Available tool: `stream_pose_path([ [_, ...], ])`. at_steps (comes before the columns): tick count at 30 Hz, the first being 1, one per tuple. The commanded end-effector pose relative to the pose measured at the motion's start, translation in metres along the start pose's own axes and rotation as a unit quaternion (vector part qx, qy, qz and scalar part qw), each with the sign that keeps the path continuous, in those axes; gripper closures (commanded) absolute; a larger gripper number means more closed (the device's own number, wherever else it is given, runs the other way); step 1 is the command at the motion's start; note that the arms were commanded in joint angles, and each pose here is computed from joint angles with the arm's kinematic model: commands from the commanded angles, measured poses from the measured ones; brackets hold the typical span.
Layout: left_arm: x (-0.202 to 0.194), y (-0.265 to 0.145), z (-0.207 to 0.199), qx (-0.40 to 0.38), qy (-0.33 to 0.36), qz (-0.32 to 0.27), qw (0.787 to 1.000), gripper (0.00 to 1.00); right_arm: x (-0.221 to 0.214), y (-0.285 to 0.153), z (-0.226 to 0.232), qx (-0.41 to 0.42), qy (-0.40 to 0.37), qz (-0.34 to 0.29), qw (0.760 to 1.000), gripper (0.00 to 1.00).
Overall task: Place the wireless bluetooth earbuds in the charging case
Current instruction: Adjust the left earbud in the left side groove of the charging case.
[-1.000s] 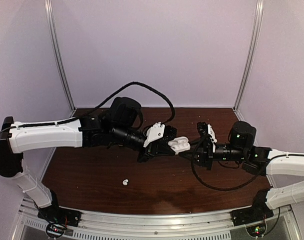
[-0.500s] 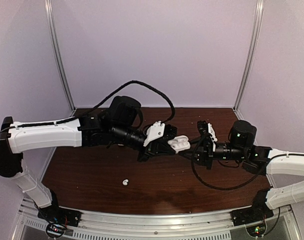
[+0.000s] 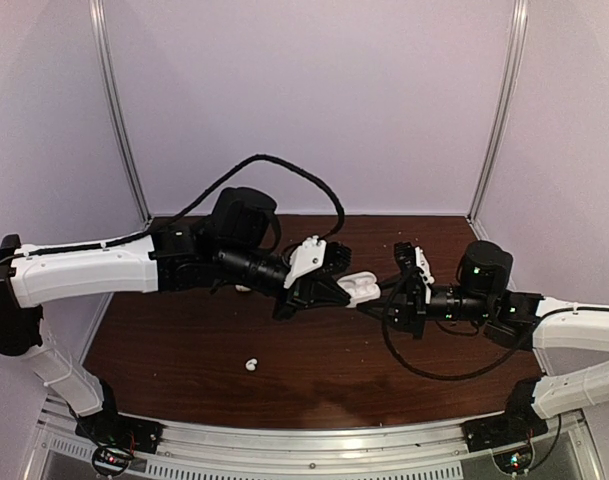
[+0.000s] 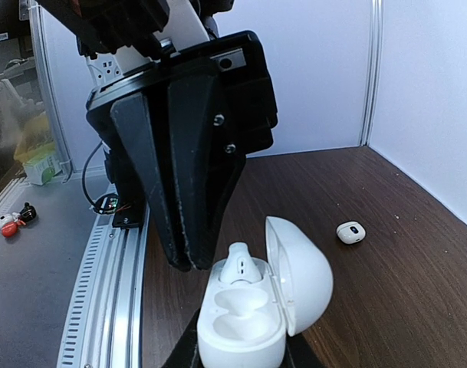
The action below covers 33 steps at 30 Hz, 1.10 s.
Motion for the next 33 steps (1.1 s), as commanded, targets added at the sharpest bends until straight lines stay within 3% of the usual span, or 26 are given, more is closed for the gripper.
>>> stream_pose_path([
  [1, 0.007, -0.006, 0.008, 0.019, 0.001, -0.019, 1.000, 0.90, 0.013, -0.001, 0.007, 0.015, -0.014, -0.020, 1.000, 1.00],
  [9, 0.003, -0.009, 0.011, 0.028, -0.005, -0.021, 0.999, 0.83, 0.013, -0.001, 0.008, 0.018, -0.015, -0.020, 1.000, 1.00],
  [23, -0.004, -0.004, 0.006, 0.009, -0.008, -0.016, 1.000, 0.79, 0.016, -0.004, 0.010, 0.021, -0.018, -0.026, 0.999, 1.00],
  [33, 0.008, -0.024, 0.000, 0.018, 0.009, -0.029, 0.999, 0.78, 0.009, -0.003, -0.002, -0.024, 0.001, -0.029, 0.999, 1.00],
])
Point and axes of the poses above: each gripper's point midway between its finger pads, its own y axis out along the fingers, its own z axis along the line the jaws close on, x = y × z, the point moved 8 cm from there along -y, back along the fingers, and after that the axes turned 14 degrees about y, right-handed, at the moved point
